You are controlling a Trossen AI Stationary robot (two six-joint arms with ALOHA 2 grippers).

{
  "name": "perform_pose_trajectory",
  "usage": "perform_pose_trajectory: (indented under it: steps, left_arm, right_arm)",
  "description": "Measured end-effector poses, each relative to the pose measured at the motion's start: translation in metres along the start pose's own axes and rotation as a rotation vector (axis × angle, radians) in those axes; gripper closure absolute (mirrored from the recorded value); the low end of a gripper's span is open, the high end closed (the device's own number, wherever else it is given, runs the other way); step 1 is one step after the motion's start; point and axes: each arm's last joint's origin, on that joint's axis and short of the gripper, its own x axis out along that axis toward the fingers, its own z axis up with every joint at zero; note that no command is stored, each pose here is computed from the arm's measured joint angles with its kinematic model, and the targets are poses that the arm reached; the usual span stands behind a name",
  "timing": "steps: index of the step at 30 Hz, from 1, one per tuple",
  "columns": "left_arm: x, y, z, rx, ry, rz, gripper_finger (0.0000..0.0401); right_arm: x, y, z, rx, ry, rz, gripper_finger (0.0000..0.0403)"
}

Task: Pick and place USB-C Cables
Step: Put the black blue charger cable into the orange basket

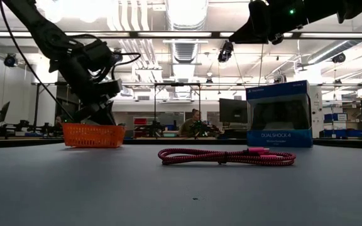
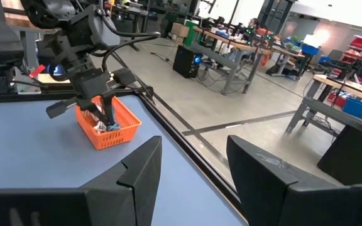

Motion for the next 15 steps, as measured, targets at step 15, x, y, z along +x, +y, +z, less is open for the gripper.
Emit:
perform_pose_trajectory:
  steps: [15]
  left_arm:
    - [-0.018, 0.004, 0.000, -0.001, 0.010, 0.055, 0.0396]
  right_arm:
    - [0.000, 0.000, 0.000, -0.001, 0.002, 0.000, 0.0232]
